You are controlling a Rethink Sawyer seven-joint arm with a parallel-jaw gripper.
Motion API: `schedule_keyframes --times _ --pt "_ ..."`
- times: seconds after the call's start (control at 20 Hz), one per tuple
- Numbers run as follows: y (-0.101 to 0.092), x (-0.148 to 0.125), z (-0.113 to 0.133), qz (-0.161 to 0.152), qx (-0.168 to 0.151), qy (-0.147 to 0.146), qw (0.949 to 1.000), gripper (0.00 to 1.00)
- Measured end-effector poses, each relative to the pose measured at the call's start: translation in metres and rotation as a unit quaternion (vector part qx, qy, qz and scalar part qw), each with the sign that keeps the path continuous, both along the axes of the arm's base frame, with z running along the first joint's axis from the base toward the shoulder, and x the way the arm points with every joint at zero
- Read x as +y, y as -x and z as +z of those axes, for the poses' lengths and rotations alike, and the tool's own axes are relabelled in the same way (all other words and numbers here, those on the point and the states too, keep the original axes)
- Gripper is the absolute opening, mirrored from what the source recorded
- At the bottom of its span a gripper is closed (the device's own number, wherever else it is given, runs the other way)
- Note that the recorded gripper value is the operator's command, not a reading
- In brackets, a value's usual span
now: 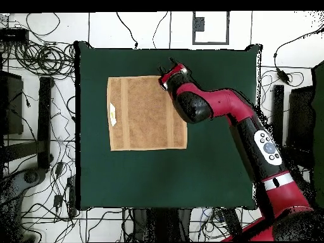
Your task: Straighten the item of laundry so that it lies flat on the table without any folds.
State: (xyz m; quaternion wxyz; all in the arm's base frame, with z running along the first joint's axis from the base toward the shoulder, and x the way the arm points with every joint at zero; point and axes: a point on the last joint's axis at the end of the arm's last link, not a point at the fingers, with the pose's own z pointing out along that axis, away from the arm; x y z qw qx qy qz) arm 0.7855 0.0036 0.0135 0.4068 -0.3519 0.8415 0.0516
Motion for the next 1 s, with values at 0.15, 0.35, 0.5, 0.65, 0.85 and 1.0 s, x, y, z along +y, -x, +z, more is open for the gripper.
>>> schedule_keyframes --times 0.15,0.35,0.5,0.65,0.85,1.0 --pt "-0.009 0.007 0.017 0.018 -0.041 0.036 0.9984 1.00" --pt "-0.023 0.018 0.050 0.043 -0.105 0.084 0.9900 1.00" --pt "-0.033 0.019 0.078 0.046 -0.130 0.095 0.9859 1.00" --pt "-0.033 0.012 0.082 0.030 -0.106 0.080 0.9907 1.00" --pt "-0.026 0.006 0.074 0.012 -0.025 0.050 0.9983 1.00" --pt "-0.013 0.001 0.064 0.009 0.058 0.032 0.9977 1.00"
